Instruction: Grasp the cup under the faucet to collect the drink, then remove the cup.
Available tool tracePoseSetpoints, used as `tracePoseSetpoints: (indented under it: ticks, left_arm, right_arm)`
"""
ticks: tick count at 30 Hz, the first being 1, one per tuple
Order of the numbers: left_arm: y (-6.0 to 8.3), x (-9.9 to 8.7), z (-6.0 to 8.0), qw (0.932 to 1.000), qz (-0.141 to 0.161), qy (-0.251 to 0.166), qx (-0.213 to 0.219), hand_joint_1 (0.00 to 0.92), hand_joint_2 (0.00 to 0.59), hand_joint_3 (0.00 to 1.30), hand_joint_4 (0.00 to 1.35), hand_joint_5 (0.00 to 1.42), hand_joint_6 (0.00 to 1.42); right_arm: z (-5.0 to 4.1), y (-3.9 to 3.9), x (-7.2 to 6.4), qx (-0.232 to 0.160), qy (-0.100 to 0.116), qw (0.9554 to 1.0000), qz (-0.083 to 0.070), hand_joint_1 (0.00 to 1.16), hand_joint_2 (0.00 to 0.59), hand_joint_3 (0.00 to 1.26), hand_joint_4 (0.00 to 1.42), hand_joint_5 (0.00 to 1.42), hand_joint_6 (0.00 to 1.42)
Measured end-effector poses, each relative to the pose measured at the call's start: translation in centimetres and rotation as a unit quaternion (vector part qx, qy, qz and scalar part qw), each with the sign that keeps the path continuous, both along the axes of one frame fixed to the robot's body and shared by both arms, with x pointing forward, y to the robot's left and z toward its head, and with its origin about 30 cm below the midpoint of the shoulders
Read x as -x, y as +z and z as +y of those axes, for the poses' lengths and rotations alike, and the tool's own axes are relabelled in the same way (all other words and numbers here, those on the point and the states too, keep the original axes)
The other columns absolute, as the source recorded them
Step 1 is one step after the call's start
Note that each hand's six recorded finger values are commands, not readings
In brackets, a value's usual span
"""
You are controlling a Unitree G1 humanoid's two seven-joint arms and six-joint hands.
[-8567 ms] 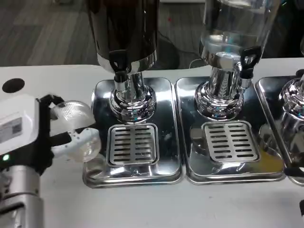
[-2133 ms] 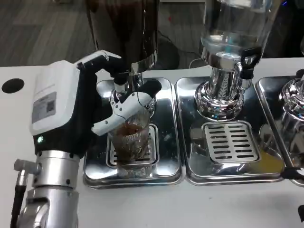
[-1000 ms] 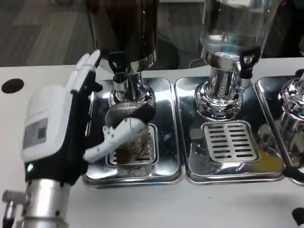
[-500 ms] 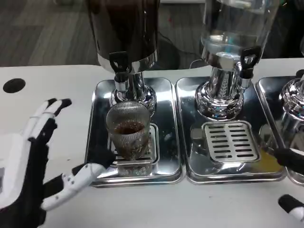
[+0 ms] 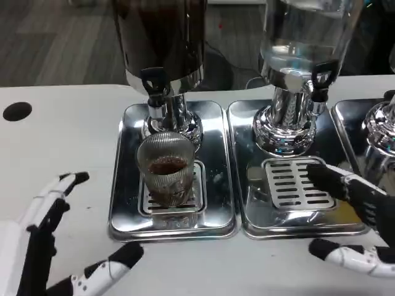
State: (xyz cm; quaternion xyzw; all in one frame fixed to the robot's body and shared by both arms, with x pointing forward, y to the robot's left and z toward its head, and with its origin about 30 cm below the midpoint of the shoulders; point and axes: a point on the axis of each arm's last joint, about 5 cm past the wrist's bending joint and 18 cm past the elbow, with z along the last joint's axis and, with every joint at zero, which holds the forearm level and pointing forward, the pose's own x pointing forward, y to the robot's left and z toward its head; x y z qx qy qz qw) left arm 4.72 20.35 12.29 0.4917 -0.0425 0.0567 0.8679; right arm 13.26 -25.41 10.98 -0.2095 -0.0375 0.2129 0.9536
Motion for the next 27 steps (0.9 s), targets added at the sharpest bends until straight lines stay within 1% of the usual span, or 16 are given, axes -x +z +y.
tracePoseSetpoints:
  ticks: [2, 4, 9, 10, 11, 12, 14, 16, 18, 20, 22, 24, 27]
  left_arm:
    - [-0.2, 0.5, 0.0, 1.0000, 0.008, 0.000, 0.002, 0.000, 0.026, 0.23, 0.17, 0.34, 0.79]
    - [-0.3, 0.7, 0.0, 0.9999, 0.010, 0.000, 0.003, 0.000, 0.027, 0.23, 0.17, 0.34, 0.79]
    - [-0.5, 1.6, -0.1, 0.9998, 0.018, -0.004, 0.007, 0.000, 0.028, 0.23, 0.17, 0.34, 0.78]
    - [-0.5, 1.8, -0.1, 0.9998, 0.020, -0.004, 0.008, 0.000, 0.028, 0.23, 0.17, 0.34, 0.78]
    - [-0.6, 1.9, -0.1, 0.9997, 0.021, -0.003, 0.010, 0.000, 0.028, 0.23, 0.17, 0.34, 0.77]
    - [-0.7, 2.2, -0.2, 0.9996, 0.025, -0.003, 0.011, 0.000, 0.029, 0.23, 0.17, 0.34, 0.77]
    - [-0.7, 2.5, -0.2, 0.9996, 0.026, -0.003, 0.013, 0.000, 0.033, 0.23, 0.18, 0.34, 0.77]
    - [-0.8, 2.8, -0.2, 0.9995, 0.029, -0.002, 0.015, 0.000, 0.037, 0.24, 0.18, 0.34, 0.76]
    - [-0.9, 3.3, -0.3, 0.9993, 0.033, -0.004, 0.019, 0.000, 0.038, 0.24, 0.19, 0.34, 0.76]
    - [-1.0, 3.6, -0.3, 0.9991, 0.038, -0.003, 0.021, 0.000, 0.038, 0.24, 0.19, 0.34, 0.75]
    - [-1.0, 4.2, -0.3, 0.9988, 0.043, 0.000, 0.023, 0.000, 0.038, 0.24, 0.19, 0.34, 0.74]
    - [-1.0, 4.6, -0.2, 0.9988, 0.045, 0.000, 0.022, 0.000, 0.038, 0.24, 0.19, 0.34, 0.74]
    - [-1.0, 4.9, -0.2, 0.9988, 0.044, 0.001, 0.023, 0.000, 0.041, 0.24, 0.19, 0.34, 0.74]
  right_arm:
    - [0.63, 0.08, -0.8, 0.007, 0.012, 0.9999, 0.003, 0.68, 0.106, 0.16, 0.10, 0.08, 0.05]
    - [1.19, 0.17, -1.5, 0.010, 0.022, 0.9997, 0.003, 0.68, 0.105, 0.15, 0.09, 0.08, 0.06]
    - [3.22, 0.55, -3.6, 0.018, 0.050, 0.9986, -0.006, 0.68, 0.107, 0.14, 0.09, 0.09, 0.08]
    - [3.49, 0.60, -3.8, 0.018, 0.053, 0.9984, -0.007, 0.68, 0.106, 0.14, 0.09, 0.09, 0.08]
    - [3.82, 0.63, -4.1, 0.020, 0.055, 0.9982, -0.007, 0.69, 0.104, 0.14, 0.09, 0.10, 0.08]
    - [4.45, 0.56, -4.5, 0.017, 0.057, 0.9982, -0.005, 0.69, 0.104, 0.14, 0.10, 0.10, 0.08]
    - [4.94, 0.50, -4.8, 0.020, 0.062, 0.9979, -0.003, 0.69, 0.094, 0.14, 0.11, 0.11, 0.08]
    - [5.41, 0.44, -5.0, 0.023, 0.062, 0.9978, -0.001, 0.69, 0.091, 0.14, 0.11, 0.12, 0.08]
    - [6.38, 0.34, -5.3, 0.023, 0.066, 0.9975, 0.000, 0.69, 0.091, 0.14, 0.11, 0.12, 0.08]
    - [6.94, 0.41, -5.6, 0.025, 0.071, 0.9971, -0.002, 0.69, 0.090, 0.14, 0.11, 0.11, 0.08]
    - [7.68, 0.58, -6.0, 0.023, 0.074, 0.9970, -0.006, 0.69, 0.089, 0.13, 0.09, 0.10, 0.07]
    - [8.12, 0.81, -6.4, 0.021, 0.076, 0.9968, -0.010, 0.69, 0.089, 0.10, 0.06, 0.08, 0.06]
    - [8.65, 0.76, -6.8, 0.016, 0.072, 0.9973, -0.005, 0.69, 0.089, 0.08, 0.03, 0.05, 0.05]
